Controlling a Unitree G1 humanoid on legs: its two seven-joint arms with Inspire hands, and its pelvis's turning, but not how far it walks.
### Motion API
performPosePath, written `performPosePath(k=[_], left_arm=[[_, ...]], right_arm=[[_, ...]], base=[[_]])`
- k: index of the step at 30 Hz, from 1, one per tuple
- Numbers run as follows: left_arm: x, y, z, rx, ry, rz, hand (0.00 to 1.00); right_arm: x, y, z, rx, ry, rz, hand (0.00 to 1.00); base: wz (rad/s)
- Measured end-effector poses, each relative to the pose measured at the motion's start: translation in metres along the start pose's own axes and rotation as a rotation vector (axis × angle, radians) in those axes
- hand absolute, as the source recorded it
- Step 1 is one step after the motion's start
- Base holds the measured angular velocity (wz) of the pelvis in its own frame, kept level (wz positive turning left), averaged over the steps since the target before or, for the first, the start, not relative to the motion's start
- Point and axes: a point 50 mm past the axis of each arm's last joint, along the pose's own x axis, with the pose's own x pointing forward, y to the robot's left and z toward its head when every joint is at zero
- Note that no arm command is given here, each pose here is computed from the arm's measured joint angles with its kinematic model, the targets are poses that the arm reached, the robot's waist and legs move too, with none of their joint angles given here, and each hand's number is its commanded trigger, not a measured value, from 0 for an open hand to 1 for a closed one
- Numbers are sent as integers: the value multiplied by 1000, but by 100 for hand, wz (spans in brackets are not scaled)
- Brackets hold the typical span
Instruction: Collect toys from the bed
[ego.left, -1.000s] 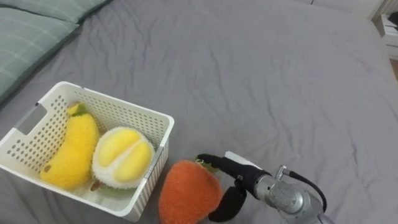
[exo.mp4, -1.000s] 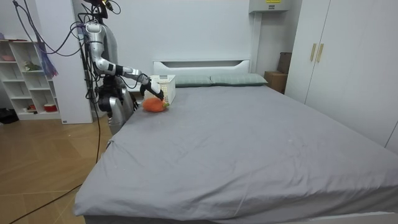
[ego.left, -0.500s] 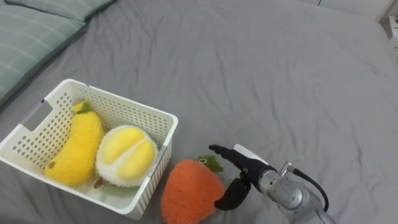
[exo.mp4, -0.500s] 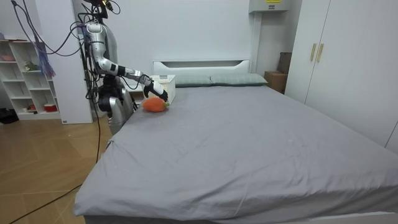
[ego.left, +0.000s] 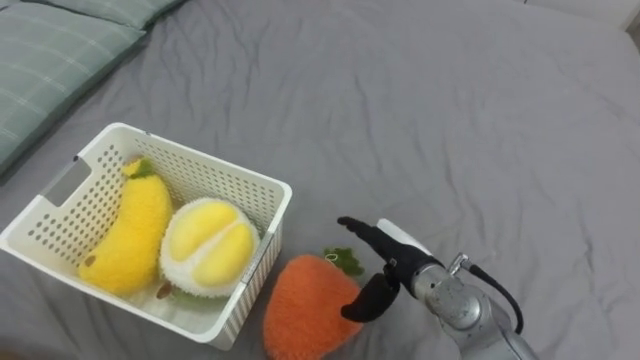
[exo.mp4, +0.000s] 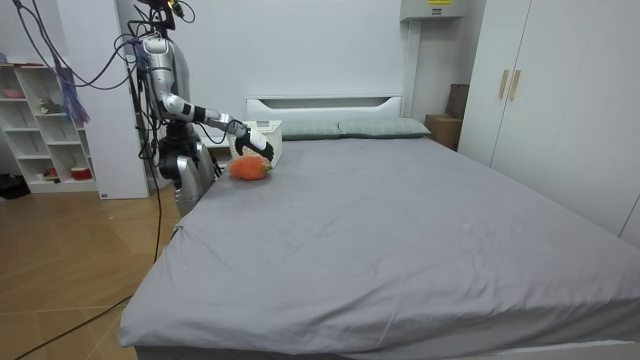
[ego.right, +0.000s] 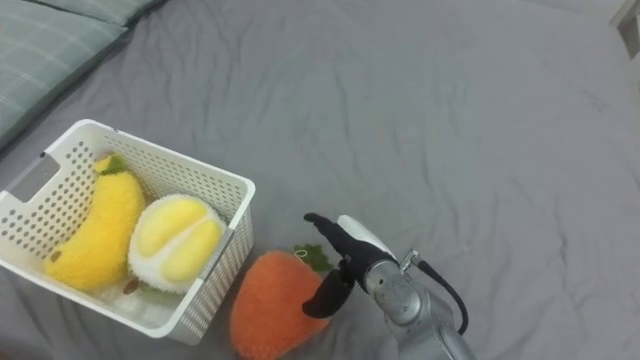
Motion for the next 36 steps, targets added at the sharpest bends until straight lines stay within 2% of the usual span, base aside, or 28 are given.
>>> performPosePath(k=[5,11,31,32,33,34,35,36], left_arm=[[0,0,0,0,1,-10,0],[0,1,-3,2,11,-7,0],[-1,0,-2,-3,13,-18,0],[-1,0,-2,-4,14,-20,0],[-2,0,-3,-5,14,-21,0],[-2,0,-3,-5,15,-21,0],[-2,0,-5,-8,18,-21,0],[-2,0,-5,-10,18,-22,0]], right_arm=[[2,5,5,7,-13,10,0],[11,13,12,-61,-16,62,0],[18,25,0,-114,76,132,0],[18,26,-2,-112,85,136,7],[18,29,-4,-107,96,145,22],[19,30,-5,-104,102,150,53],[20,34,-8,-97,116,158,55],[20,36,-11,-91,129,159,78]], base=[[0],[4],[4],[0],[0],[0],[4],[8]])
